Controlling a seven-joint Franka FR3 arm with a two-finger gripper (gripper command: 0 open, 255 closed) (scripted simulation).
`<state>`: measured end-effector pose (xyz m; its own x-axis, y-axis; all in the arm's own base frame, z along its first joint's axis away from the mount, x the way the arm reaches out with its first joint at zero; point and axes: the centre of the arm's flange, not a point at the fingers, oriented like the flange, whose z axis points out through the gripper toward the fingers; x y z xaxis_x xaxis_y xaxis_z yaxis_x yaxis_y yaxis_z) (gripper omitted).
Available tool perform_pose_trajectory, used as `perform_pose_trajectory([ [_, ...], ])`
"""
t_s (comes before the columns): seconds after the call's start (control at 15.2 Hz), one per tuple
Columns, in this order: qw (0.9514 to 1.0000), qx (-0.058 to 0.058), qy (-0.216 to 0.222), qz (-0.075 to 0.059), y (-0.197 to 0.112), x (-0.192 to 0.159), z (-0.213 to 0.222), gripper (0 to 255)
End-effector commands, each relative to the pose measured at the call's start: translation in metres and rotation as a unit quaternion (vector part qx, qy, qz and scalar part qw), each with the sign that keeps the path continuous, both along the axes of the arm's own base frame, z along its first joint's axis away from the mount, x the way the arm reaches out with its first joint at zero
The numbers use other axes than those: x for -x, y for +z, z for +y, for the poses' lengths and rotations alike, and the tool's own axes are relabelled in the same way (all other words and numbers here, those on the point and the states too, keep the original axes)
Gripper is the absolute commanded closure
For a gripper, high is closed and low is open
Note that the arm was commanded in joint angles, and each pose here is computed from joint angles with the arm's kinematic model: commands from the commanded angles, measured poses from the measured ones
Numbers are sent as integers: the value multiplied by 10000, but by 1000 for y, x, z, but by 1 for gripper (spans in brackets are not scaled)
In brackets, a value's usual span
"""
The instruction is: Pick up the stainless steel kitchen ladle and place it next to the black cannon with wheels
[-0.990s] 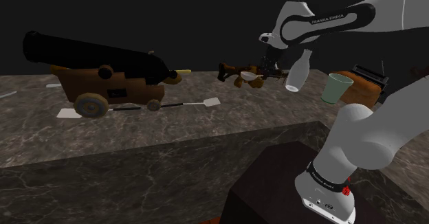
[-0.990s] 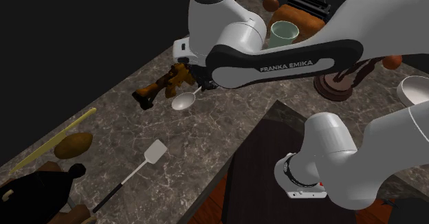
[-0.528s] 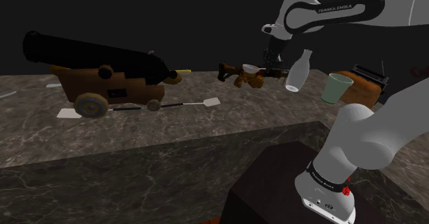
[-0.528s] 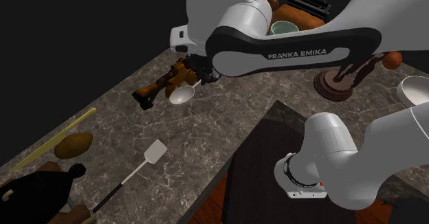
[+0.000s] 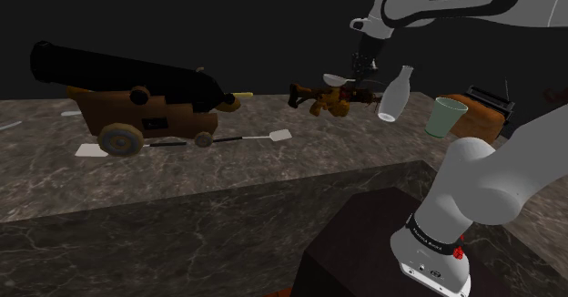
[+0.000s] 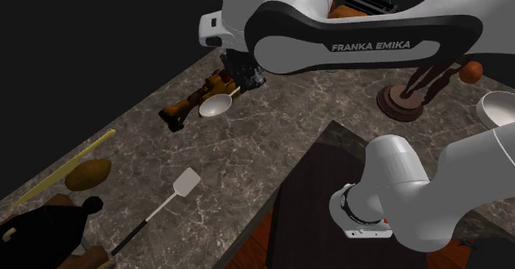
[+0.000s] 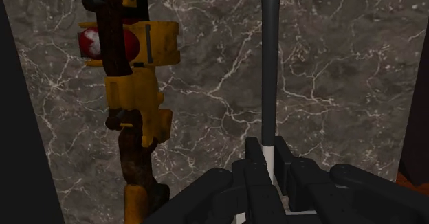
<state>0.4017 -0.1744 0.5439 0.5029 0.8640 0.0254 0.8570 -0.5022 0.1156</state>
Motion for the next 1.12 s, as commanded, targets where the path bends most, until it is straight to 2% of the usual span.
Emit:
perform_pose_trajectory([
  [0.0,10000,-1,0,2,10,1,-1,255],
  [1.06,10000,-1,0,2,94,1,-1,255],
])
